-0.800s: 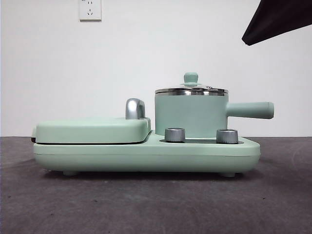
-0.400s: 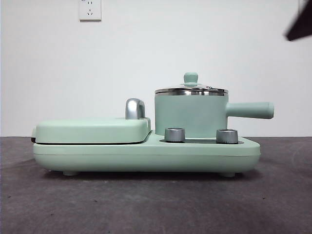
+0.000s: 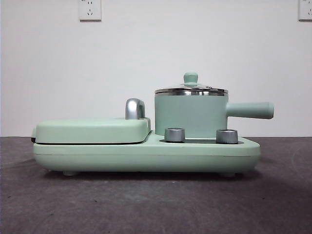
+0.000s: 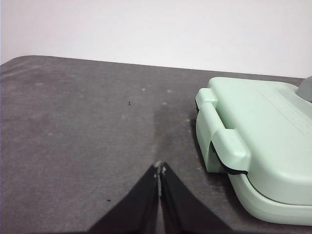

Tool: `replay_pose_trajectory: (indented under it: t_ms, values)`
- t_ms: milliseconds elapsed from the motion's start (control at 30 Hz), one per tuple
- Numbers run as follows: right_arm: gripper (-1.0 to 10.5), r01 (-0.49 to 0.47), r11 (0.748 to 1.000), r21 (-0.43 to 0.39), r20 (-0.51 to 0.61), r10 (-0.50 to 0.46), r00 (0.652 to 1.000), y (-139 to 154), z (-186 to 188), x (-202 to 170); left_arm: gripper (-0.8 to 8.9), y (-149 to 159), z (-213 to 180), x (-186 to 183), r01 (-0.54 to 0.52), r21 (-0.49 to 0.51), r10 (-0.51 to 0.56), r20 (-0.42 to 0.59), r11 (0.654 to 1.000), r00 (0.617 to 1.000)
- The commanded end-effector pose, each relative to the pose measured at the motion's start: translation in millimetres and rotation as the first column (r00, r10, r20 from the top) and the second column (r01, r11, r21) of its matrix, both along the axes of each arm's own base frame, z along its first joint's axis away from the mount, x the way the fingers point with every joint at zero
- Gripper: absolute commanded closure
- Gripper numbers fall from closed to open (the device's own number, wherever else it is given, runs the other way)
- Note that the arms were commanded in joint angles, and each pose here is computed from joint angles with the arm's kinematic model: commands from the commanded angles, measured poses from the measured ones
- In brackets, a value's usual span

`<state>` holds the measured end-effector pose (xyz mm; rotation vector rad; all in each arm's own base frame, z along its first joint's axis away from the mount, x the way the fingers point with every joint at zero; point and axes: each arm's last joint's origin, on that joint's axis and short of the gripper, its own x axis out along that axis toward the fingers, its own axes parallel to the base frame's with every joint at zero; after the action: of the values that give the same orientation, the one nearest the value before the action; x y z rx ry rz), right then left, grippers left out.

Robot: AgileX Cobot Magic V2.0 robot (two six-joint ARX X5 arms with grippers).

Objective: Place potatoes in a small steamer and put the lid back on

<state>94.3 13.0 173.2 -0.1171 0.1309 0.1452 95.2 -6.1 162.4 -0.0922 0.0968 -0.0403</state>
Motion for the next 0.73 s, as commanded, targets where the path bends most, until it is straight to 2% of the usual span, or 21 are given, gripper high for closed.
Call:
replay_pose_trajectory:
  t_ms: [33, 167, 733]
  values:
    - [9.3, 0.01, 1.0, -0.012, 0.027, -0.01, 1.0, -1.1, -7.4, -0.8, 8.08, -0.1, -5.5, 1.2, 0.001, 0.002, -0.001, -0.007, 1.0, 1.0]
    - [9.3, 0.014, 1.0, -0.013, 0.013, -0.014, 1.0, -1.2, -19.1, 1.4, 8.08, -0.1, -5.5, 1.2, 0.001, 0.002, -0.001, -0.007, 1.0, 1.0]
    - [9.3, 0.016, 1.0, -0.002, 0.05, -0.015, 0.999, -1.1, -15.3, 1.8, 8.08, -0.1, -5.4, 1.2, 0.001, 0.002, -0.001, -0.007, 1.0, 1.0]
